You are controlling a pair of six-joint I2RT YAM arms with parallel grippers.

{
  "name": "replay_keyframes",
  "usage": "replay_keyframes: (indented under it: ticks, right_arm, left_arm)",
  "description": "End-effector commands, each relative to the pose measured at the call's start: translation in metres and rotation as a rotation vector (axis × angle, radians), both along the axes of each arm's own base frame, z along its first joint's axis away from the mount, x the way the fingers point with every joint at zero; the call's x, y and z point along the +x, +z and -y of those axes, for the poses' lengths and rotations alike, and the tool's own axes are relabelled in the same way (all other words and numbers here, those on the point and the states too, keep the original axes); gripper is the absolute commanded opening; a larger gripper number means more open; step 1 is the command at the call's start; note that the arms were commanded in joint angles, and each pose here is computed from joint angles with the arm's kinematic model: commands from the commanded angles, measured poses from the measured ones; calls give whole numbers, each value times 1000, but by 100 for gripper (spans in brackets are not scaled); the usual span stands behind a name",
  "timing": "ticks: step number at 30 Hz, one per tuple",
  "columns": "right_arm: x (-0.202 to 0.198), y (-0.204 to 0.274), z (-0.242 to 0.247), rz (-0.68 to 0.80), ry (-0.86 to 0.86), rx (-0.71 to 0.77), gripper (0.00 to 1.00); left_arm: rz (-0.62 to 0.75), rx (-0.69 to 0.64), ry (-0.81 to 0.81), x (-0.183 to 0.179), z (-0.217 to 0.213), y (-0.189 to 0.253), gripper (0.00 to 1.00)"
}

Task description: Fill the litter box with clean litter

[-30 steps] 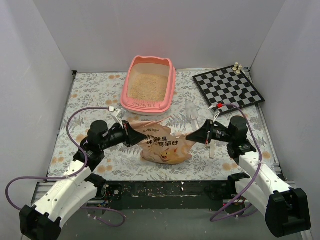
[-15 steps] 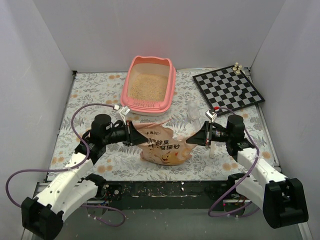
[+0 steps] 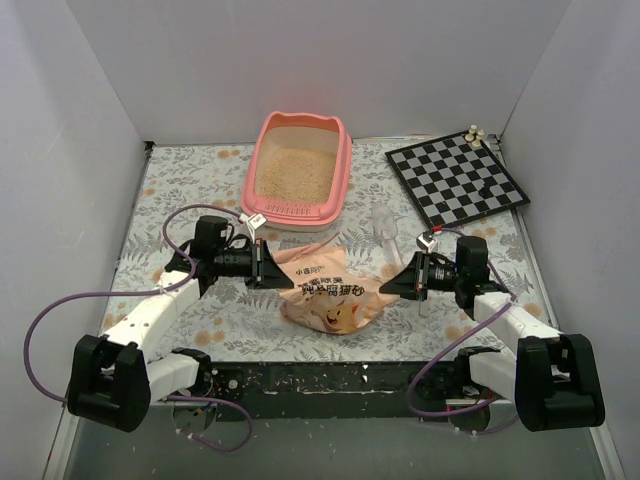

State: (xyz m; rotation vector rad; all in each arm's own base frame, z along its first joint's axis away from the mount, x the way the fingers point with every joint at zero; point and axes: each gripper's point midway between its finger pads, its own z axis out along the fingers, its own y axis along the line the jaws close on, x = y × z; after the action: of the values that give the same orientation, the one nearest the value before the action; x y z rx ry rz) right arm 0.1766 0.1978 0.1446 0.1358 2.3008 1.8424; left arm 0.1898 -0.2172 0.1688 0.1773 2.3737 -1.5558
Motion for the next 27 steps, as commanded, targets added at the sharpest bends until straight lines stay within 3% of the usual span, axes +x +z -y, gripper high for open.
replay_keyframes:
  ticks: [1,11,13,18,21,27]
  right_arm:
    - [-5,-20,9,-18,-26,-39,1]
    - [-8,-32,15,21,-31,-145,2]
    - [3,-22,19,91,-48,-197,24]
    - [40,37,22,420,-56,-315,44]
    - [51,71,11,589,-16,-364,52]
    - [32,102,-53,887,254,-410,56]
  left_arm:
    - [-51,-6,-68,-23,-8,-5,0]
    - [-105,50,-42,-28,-13,-25,0]
    - [-112,53,-47,-29,-13,-27,0]
    - [-121,59,-49,-26,-12,-29,0]
    - [-118,60,-52,-24,-12,-28,0]
    - [-111,56,-63,-22,-10,-25,0]
